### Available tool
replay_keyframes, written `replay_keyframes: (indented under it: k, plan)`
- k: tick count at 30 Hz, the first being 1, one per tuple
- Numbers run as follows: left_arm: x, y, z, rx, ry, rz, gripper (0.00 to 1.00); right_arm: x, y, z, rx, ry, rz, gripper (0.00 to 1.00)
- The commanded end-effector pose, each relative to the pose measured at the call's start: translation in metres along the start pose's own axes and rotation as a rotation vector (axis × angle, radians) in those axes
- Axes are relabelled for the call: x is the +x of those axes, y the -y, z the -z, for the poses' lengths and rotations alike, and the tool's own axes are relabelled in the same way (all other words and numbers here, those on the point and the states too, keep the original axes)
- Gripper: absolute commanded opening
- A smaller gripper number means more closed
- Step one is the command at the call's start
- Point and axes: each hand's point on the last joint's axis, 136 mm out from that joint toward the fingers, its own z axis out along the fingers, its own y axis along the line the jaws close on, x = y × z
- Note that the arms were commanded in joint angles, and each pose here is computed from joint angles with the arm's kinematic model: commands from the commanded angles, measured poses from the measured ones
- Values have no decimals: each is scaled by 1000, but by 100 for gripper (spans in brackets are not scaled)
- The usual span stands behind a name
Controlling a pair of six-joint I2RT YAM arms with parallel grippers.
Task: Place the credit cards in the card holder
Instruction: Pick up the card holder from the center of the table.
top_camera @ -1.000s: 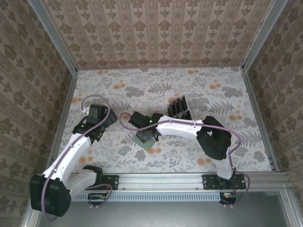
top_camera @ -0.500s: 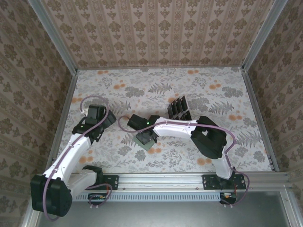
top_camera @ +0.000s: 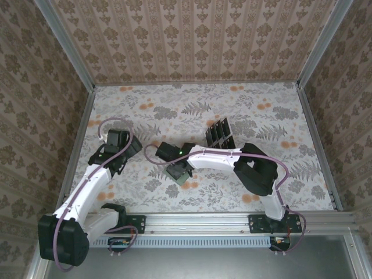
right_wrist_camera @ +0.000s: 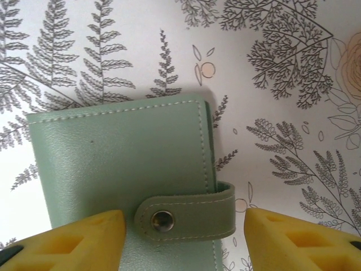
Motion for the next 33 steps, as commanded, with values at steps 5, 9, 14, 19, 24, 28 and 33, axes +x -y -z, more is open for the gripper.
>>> replay_keyframes:
  k: [5,9,14,19,24,28,33]
  plan:
    - [7,-3,-3,4,-23,12,100,-5,-3,18,8,15,21,59]
    - [8,-2,-4,5,-29,12,100,1,-1,8,25,-10,29,57]
    - [8,-3,-3,6,-29,12,100,8,6,-3,69,-30,35,55]
    - [8,-2,-3,8,-29,11,100,9,12,-6,79,-30,16,48]
    - [8,-1,-3,13,-31,9,100,9,14,-8,63,-34,-9,37]
    - [9,-1,-3,15,-32,8,100,12,15,-11,52,-47,-22,24]
    - [9,-1,-4,18,-37,6,100,12,20,-9,39,-46,-42,6]
